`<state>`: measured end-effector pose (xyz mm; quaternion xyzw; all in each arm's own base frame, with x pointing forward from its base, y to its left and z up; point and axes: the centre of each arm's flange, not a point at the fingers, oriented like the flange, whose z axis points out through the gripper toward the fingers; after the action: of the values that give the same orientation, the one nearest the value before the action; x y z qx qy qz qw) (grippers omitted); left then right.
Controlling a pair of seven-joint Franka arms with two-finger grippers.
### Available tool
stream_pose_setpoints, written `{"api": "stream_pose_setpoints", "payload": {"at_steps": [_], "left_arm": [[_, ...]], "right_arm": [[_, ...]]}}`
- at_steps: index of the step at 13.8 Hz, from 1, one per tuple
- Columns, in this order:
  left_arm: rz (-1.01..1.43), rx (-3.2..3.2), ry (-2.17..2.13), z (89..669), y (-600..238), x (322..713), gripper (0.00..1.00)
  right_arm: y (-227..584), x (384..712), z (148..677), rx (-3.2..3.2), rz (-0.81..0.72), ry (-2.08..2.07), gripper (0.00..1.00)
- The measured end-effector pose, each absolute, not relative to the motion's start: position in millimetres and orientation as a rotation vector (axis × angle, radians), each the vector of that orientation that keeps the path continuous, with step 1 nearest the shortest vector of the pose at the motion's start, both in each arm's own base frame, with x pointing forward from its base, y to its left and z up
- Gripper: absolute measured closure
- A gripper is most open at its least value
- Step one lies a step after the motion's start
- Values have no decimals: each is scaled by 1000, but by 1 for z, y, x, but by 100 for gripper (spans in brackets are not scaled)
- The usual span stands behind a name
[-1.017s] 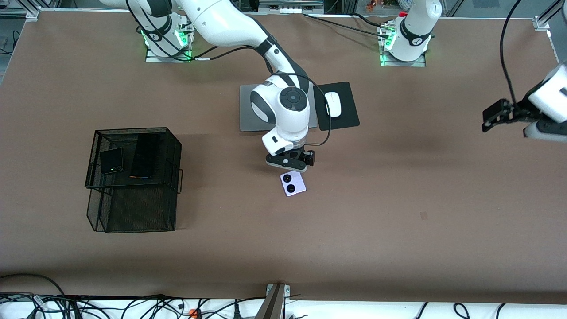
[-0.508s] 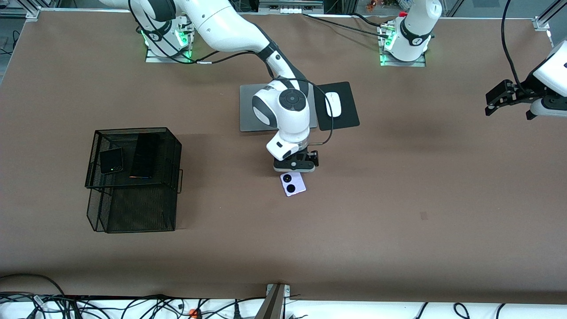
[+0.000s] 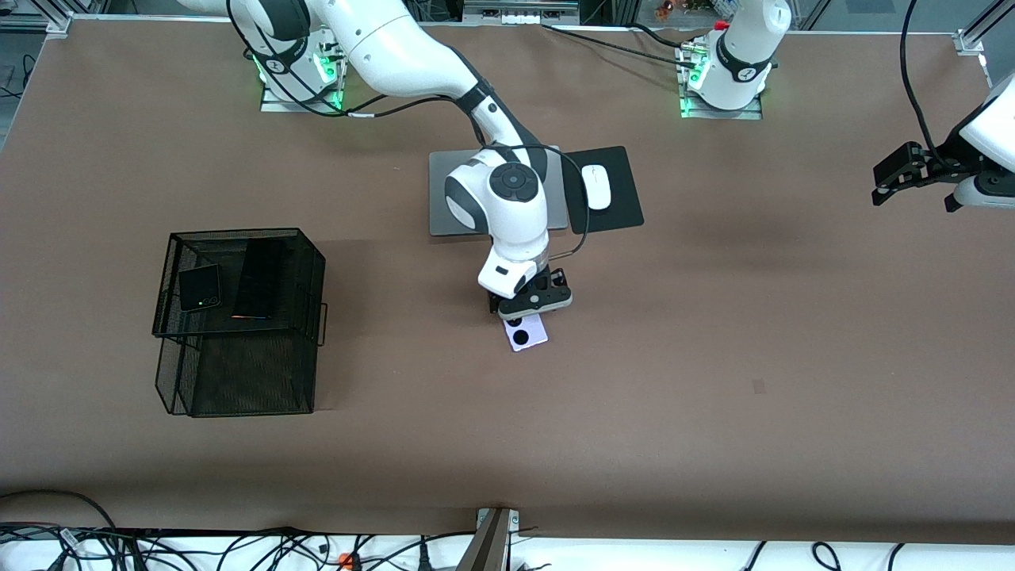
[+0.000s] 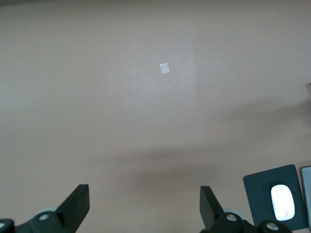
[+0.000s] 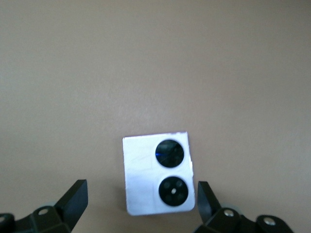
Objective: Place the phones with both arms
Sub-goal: 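Grasp the white phone with the right gripper while the left gripper withdraws, then lift the white phone with the right gripper and carry it to the basket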
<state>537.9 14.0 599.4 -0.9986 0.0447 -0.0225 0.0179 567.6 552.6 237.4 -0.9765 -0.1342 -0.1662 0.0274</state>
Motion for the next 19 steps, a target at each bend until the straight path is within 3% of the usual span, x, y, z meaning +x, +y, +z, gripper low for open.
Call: {"api": "stream_pose_setpoints", "payload": {"at_steps": [19], "left_arm": [[-69,-3101,157,601,8,538,0]], "right_arm": [[546,569,169,-2985,-560,-458,0]]}}
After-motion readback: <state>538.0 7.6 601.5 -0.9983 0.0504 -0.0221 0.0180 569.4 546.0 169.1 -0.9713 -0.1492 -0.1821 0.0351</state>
